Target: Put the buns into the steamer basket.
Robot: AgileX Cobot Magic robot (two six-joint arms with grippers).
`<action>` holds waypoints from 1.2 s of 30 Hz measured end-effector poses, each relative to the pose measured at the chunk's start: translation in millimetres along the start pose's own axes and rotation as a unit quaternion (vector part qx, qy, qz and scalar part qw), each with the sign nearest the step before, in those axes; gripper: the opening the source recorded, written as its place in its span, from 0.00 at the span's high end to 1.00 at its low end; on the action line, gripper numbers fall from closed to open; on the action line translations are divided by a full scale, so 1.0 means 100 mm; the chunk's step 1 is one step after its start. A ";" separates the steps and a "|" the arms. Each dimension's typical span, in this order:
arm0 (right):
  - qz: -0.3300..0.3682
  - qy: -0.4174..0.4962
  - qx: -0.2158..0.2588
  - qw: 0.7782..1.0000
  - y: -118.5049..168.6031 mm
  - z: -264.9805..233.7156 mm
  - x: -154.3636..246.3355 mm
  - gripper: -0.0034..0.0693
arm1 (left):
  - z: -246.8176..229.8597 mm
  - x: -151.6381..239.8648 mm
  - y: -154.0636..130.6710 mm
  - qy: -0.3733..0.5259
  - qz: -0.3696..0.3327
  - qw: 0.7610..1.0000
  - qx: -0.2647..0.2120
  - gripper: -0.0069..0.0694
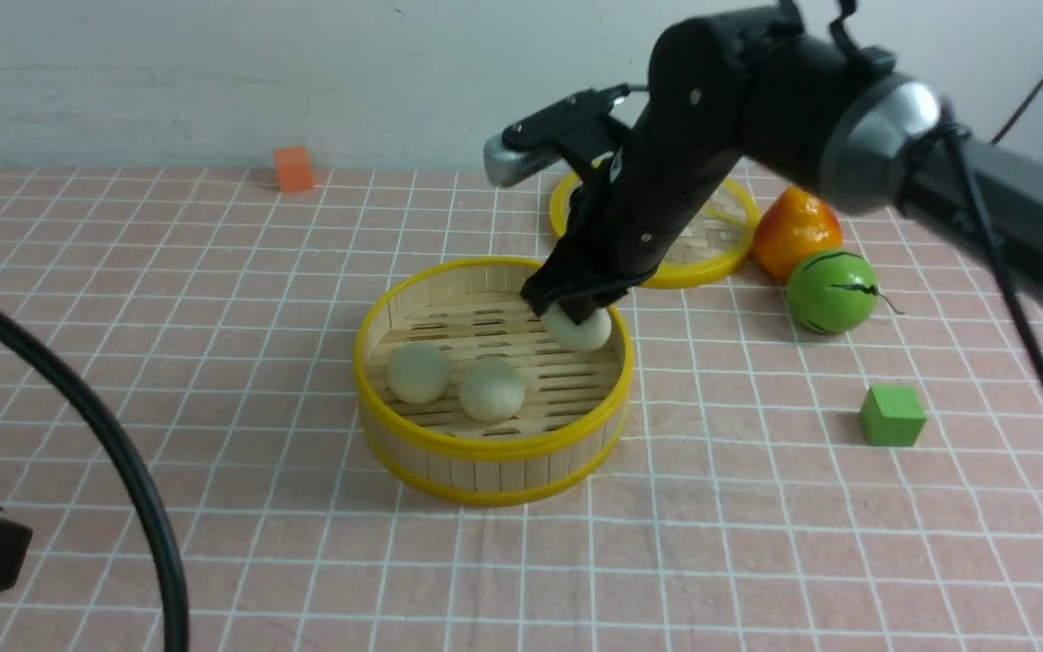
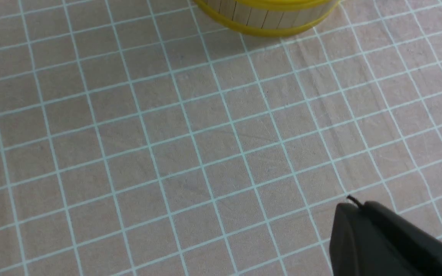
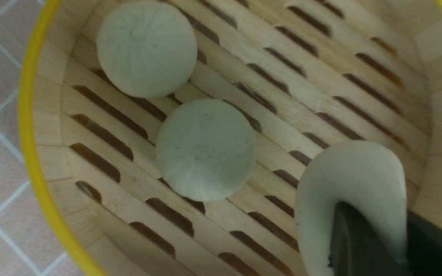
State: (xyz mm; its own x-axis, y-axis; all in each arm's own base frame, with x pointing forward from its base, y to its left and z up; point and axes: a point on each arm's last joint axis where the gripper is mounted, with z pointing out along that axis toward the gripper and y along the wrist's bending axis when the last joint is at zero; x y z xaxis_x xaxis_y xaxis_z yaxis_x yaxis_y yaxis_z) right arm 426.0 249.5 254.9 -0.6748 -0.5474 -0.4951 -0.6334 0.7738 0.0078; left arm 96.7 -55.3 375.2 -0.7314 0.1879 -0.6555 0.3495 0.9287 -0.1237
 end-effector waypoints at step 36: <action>0.005 -0.108 -0.002 0.994 0.38 -2.67 0.58 0.98 | 0.11 1.25 0.24 -0.250 -0.038 0.964 0.085 0.92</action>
State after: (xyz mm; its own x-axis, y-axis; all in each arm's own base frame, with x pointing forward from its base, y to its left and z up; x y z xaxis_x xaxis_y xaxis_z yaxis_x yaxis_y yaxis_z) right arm 261.8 162.3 458.8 -0.5845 -0.4582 -0.6696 -0.6286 0.7775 0.0167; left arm 20.3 -13.3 281.9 -0.4007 -0.0956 -0.9112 0.4272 0.8603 -0.2782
